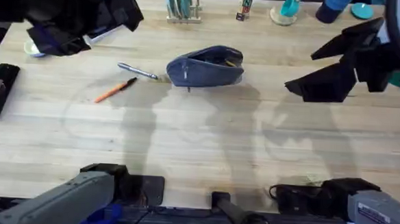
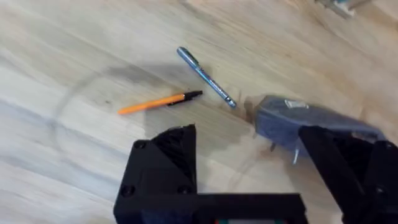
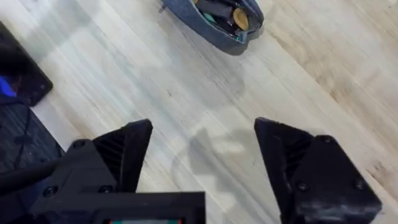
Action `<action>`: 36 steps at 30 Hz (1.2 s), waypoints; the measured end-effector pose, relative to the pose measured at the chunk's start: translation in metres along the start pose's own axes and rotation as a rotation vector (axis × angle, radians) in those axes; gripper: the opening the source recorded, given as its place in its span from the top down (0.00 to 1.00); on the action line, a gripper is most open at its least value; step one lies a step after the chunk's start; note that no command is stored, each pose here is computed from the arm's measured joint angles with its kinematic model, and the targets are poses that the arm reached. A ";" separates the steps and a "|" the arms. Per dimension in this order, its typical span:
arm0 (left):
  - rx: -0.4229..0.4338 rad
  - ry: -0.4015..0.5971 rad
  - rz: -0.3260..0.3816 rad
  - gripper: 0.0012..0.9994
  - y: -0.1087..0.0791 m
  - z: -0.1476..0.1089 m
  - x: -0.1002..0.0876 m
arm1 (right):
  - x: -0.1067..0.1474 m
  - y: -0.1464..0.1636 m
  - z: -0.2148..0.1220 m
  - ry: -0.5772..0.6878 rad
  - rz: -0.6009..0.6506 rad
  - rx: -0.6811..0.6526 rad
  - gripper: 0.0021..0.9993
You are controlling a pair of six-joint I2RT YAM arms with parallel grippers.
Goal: Unzip the bag, pick up the pens from the table one at a time and place them inside, then zip the bag closed.
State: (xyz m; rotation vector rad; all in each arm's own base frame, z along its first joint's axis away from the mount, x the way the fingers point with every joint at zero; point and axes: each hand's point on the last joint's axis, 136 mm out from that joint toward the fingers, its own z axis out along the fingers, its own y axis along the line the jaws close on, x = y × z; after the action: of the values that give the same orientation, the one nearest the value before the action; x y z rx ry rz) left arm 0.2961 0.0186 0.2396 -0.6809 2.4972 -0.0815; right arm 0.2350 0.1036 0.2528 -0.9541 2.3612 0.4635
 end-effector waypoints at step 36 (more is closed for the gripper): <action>-0.286 0.231 -0.514 0.00 0.023 0.144 0.016 | 0.000 0.000 0.000 0.000 0.000 0.000 0.00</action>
State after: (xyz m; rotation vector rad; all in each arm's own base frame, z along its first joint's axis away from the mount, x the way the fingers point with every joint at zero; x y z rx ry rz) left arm 0.3491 0.0427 0.1046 -1.4979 2.5072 0.0116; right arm 0.2349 0.1036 0.2528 -0.9538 2.3617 0.4638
